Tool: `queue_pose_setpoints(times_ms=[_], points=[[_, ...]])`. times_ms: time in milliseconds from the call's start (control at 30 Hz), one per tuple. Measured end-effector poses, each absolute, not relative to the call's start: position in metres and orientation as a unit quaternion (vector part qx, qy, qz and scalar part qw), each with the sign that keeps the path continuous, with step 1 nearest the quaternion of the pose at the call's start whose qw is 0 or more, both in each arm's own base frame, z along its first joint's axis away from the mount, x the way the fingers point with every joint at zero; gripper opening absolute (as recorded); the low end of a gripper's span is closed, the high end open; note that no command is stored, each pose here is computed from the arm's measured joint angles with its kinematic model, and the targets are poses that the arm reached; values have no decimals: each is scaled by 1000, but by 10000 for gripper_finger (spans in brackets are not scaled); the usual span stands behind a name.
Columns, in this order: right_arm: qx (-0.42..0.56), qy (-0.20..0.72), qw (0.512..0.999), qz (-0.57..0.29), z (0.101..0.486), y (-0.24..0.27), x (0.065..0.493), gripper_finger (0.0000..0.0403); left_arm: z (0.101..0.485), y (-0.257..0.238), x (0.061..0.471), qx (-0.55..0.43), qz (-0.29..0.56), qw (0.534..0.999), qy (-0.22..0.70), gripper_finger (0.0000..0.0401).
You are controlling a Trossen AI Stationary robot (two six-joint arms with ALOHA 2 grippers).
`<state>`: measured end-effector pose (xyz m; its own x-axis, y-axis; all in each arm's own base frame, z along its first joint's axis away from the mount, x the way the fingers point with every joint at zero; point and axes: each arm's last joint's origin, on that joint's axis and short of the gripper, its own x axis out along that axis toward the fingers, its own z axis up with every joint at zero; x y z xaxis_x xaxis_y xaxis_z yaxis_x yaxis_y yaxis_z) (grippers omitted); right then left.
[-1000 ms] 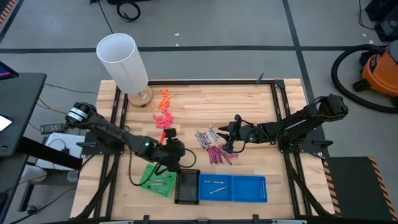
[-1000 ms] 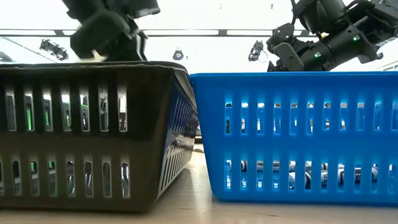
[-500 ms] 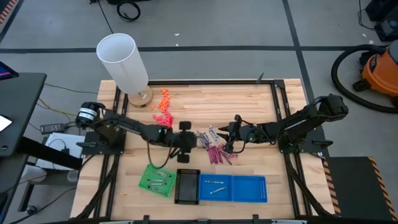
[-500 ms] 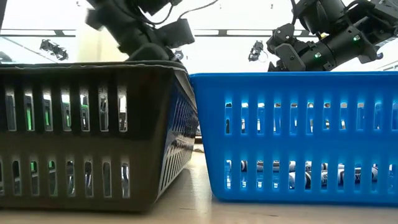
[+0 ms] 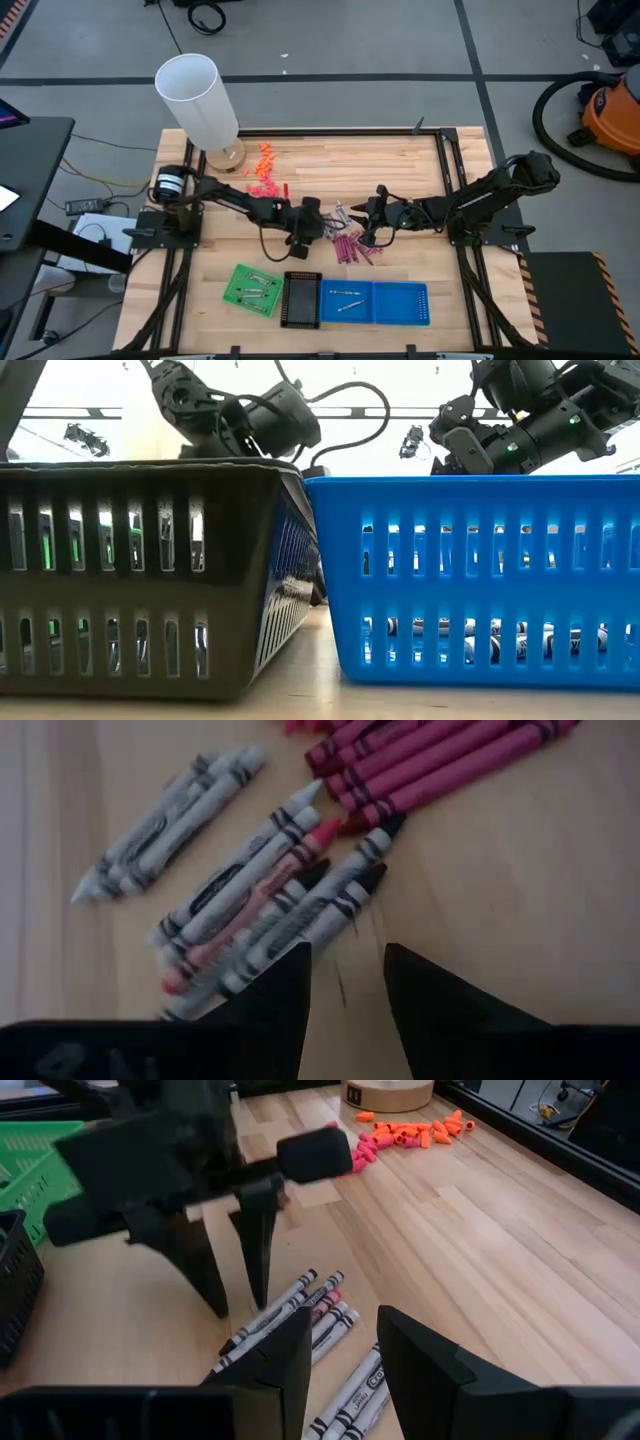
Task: Sort crayons
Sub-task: Put the black crayon into the green bin
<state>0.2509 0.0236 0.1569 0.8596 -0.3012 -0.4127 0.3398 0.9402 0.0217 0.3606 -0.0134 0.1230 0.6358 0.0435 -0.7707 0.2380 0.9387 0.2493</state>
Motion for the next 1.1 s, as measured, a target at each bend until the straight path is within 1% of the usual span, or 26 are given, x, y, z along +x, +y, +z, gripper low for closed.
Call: queue_pose_setpoints(times_ms=[400, 467, 700, 867, 967, 1100], points=[[44, 206, 963, -166, 157, 24, 251, 127, 126, -14, 364, 233, -79, 885, 394, 142], [44, 207, 963, -166, 157, 24, 251, 127, 126, -10, 365, 232, -75, 886, 394, 142], [44, 206, 963, -166, 157, 24, 251, 127, 126, 13, 364, 158, -108, 901, 390, 141], [45, 206, 964, -163, 157, 24, 251, 127, 119, 25, 362, 103, -130, 901, 401, 141], [45, 204, 964, -163, 157, 24, 251, 127, 116, 26, 361, 86, -150, 897, 407, 141], [46, 203, 965, -162, 158, 24, 251, 127, 116, 23, 360, 86, -154, 894, 411, 141]])
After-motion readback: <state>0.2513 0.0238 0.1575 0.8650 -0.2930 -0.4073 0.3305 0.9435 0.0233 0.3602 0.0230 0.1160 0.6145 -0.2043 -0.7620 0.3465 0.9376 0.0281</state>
